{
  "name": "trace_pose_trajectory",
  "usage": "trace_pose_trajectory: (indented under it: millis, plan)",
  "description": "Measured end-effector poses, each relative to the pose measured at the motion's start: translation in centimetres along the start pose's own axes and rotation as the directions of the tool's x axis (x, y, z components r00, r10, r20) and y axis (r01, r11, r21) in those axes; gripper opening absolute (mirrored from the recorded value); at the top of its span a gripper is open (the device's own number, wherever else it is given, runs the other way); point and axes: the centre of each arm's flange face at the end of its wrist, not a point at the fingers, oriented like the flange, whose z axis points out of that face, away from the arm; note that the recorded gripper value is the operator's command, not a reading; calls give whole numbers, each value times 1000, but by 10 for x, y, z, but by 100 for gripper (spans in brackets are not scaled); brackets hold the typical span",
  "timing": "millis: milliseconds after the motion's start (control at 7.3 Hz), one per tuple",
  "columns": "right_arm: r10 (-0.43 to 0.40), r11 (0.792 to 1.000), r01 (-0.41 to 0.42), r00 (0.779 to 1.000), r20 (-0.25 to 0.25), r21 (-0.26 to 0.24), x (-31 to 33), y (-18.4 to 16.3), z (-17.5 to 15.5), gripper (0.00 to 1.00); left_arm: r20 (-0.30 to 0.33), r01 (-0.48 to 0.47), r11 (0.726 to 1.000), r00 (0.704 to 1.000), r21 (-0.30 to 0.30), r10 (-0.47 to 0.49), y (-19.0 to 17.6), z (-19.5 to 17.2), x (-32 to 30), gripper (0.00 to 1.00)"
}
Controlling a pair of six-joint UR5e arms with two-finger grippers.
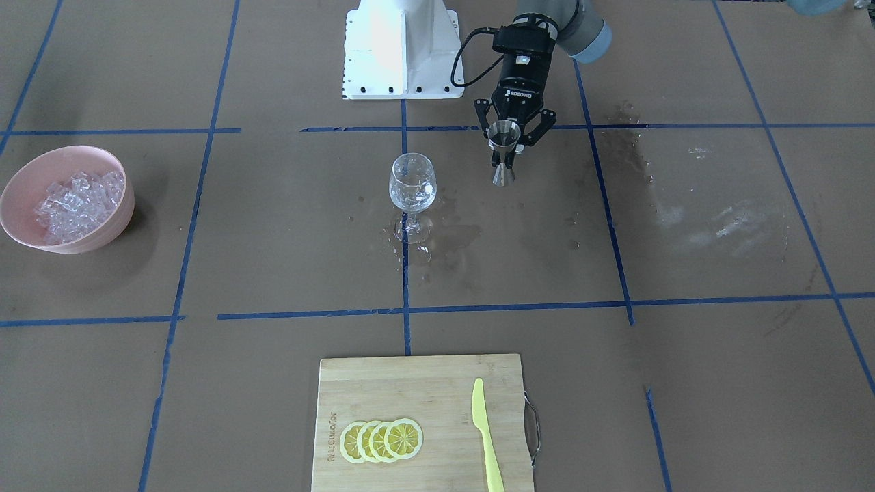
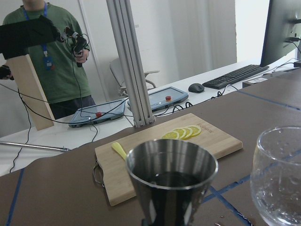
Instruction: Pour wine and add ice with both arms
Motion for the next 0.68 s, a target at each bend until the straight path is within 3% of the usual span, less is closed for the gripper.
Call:
trace_pose_trajectory:
  millis: [411, 685]
  plan:
    - [47, 999, -47, 999, -6, -4, 4, 1, 2, 100, -35, -12, 1000, 999, 19, 13, -33, 12, 17, 0]
    - [54, 999, -54, 999, -7, -7, 5, 4, 3, 100, -65, -83, 996, 994, -11, 82, -40, 21, 22, 0]
